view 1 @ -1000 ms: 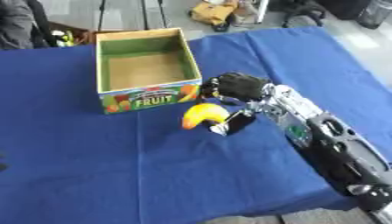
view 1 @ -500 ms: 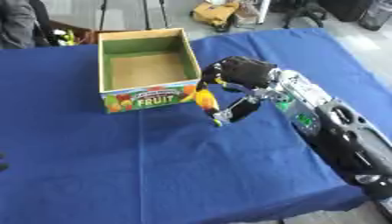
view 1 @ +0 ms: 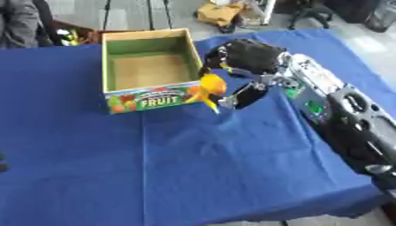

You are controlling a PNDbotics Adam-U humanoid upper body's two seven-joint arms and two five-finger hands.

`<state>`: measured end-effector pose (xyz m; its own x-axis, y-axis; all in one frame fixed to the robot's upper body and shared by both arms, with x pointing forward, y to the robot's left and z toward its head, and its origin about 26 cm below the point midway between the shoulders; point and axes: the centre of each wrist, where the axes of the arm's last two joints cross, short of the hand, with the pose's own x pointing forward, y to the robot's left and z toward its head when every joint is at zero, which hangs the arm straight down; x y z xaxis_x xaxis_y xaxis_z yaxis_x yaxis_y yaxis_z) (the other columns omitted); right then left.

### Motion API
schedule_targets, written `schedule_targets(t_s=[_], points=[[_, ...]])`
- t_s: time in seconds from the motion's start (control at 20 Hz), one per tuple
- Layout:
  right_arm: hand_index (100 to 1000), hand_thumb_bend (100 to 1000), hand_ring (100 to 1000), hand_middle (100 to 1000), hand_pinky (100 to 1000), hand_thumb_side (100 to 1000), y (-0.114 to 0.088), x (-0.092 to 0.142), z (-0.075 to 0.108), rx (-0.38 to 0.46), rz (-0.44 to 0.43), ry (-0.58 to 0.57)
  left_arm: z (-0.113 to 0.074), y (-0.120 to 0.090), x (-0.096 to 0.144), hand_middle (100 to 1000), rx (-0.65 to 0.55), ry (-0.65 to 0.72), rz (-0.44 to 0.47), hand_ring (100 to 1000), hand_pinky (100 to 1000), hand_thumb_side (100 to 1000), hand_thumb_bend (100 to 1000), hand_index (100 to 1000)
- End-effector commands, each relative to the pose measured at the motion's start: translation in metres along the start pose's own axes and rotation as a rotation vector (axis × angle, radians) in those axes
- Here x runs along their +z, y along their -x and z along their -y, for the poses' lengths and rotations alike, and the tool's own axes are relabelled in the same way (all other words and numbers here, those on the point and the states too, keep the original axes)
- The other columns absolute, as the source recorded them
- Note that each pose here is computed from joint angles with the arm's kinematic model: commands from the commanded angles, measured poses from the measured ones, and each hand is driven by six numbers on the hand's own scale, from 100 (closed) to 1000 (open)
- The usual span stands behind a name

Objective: Pick up objects on the table and place them in the box.

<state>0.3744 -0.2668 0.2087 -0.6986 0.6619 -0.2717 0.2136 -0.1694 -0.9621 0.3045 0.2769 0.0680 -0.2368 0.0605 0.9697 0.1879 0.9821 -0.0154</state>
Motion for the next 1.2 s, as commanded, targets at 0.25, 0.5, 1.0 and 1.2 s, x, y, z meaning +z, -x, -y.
schedule_targets(t_s=[0.25, 0.5, 1.0, 1.2], points=[[708, 186, 657, 608, 647, 308, 0.018, 0.006, 0.044, 0.098, -0.026, 0.075, -0.001, -0.009, -0.005, 604, -0.023, 0.016, 0.025, 656, 641, 1000, 275, 651], [708, 190, 656, 608, 648, 304, 0.031, 0.007, 0.054, 0.118, -0.071, 0.091, 0.000, -0.012, -0.008, 604, -0.027, 0.028, 0.037, 655, 640, 1000, 273, 651], [705, 190, 651, 603, 648, 307, 0.073, 0.022, 0.059, 0.136, -0.233, 0.097, 0.004, -0.021, -0.016, 603, -0.033, 0.058, 0.074, 654, 640, 1000, 265, 650], [704, 189, 650, 601, 648, 314, 0.087, 0.030, 0.053, 0.133, -0.291, 0.085, 0.007, -0.024, -0.020, 603, -0.036, 0.077, 0.088, 653, 640, 1000, 263, 650]])
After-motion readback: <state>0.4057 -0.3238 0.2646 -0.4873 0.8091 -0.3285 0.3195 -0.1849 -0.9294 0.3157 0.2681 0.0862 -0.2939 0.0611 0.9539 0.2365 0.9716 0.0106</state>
